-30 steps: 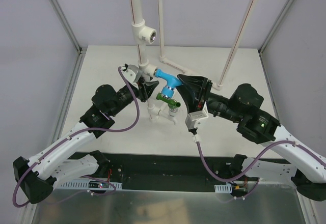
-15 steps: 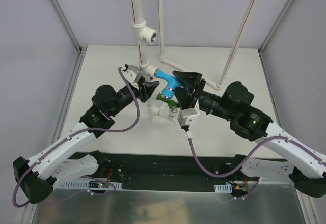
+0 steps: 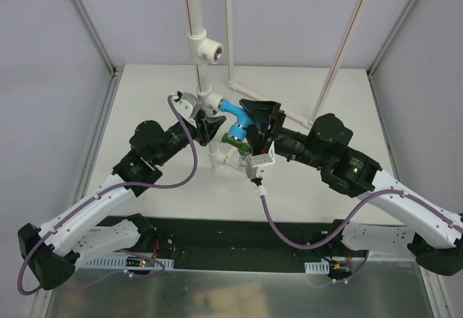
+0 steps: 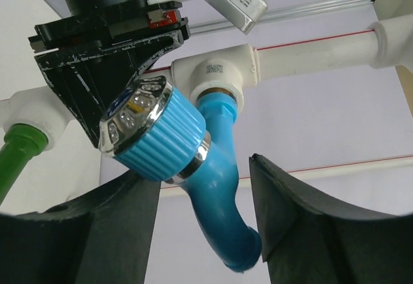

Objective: Install the water faucets

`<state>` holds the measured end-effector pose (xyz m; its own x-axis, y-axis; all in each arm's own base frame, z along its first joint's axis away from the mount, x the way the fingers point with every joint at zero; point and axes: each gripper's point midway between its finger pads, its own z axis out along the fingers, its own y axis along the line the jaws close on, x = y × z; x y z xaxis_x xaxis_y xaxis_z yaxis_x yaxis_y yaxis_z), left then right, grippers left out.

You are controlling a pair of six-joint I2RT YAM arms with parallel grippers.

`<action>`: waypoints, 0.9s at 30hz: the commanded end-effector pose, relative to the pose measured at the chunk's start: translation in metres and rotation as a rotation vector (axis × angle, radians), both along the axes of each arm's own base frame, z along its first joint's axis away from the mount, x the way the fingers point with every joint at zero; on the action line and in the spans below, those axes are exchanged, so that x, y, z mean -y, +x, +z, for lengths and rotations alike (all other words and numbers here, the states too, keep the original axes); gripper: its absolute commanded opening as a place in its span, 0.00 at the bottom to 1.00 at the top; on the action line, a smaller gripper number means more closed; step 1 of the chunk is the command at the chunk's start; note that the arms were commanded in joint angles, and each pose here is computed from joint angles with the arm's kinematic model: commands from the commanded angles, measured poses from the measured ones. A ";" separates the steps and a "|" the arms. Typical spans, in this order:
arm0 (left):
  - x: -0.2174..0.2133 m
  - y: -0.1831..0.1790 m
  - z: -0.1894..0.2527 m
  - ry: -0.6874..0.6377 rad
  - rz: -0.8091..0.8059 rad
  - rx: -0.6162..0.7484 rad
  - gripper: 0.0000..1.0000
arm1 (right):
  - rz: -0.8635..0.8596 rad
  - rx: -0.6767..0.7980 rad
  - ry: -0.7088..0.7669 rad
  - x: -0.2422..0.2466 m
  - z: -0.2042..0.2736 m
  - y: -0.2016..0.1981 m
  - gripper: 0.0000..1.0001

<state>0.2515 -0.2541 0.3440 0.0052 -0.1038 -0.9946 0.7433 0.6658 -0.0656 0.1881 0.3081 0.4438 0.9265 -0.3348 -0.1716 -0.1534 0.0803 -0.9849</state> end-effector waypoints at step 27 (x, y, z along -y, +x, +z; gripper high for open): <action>0.011 -0.013 -0.004 -0.055 -0.067 -0.106 0.00 | 0.101 -0.220 0.166 -0.034 -0.008 -0.011 0.05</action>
